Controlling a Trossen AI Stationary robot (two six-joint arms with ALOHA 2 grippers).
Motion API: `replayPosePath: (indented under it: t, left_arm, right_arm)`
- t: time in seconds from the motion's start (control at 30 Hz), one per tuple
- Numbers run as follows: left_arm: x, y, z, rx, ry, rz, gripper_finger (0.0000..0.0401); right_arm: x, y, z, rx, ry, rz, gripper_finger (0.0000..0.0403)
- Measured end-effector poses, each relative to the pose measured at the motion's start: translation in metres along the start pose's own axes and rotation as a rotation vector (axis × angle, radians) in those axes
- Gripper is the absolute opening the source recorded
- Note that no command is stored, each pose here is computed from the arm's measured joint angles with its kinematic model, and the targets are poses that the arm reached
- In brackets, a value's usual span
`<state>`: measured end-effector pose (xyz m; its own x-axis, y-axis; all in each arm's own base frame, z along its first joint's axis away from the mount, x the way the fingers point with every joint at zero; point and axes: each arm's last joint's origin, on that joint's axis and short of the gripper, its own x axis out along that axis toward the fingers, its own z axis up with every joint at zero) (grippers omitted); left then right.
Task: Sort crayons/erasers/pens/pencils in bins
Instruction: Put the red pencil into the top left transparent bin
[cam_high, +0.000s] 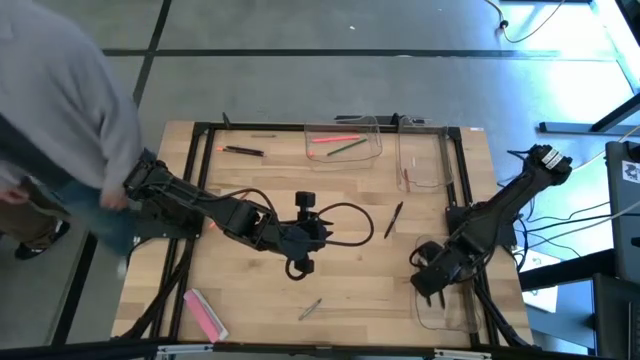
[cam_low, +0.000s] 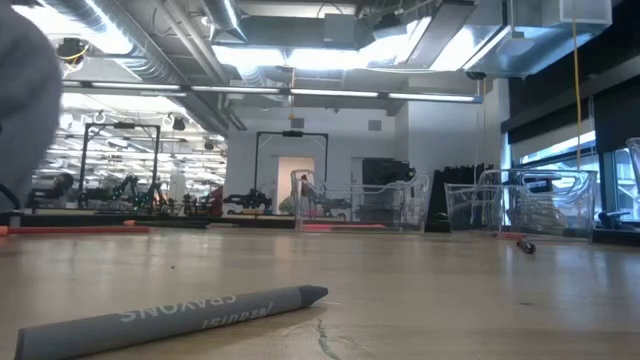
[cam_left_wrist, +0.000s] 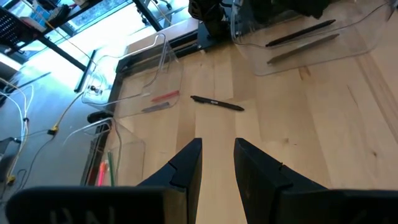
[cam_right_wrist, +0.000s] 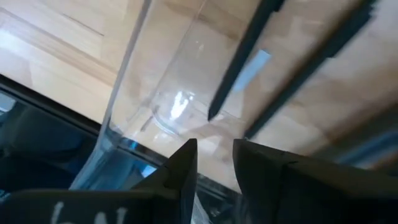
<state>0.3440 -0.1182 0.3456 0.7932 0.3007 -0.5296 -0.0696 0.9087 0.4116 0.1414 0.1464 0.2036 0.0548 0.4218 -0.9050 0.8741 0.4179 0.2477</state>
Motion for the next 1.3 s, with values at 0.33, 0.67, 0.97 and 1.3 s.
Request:
replayPosePath:
  t: [0.33, 0.67, 0.97, 1.3]
  left_arm:
    - [-0.009, 0.013, -0.010, -0.112, 0.087, 0.025, 0.0085]
    - [-0.036, 0.042, -0.039, -0.350, 0.323, 0.136, 0.0085]
    - [-0.043, 0.061, -0.072, -0.610, 0.589, 0.328, 0.0085]
    - [-0.013, 0.074, -0.118, -0.837, 0.871, 0.396, 0.0085]
  right_arm:
    - [-0.068, 0.015, -0.016, -0.086, -0.303, -0.039, 0.0106]
    - [-0.091, 0.024, -0.015, -0.333, -0.640, 0.007, 0.0106]
    - [-0.092, 0.026, -0.013, -0.469, -0.744, -0.020, 0.0106]
    - [-0.093, 0.030, -0.013, -0.544, -0.769, -0.010, 0.0106]
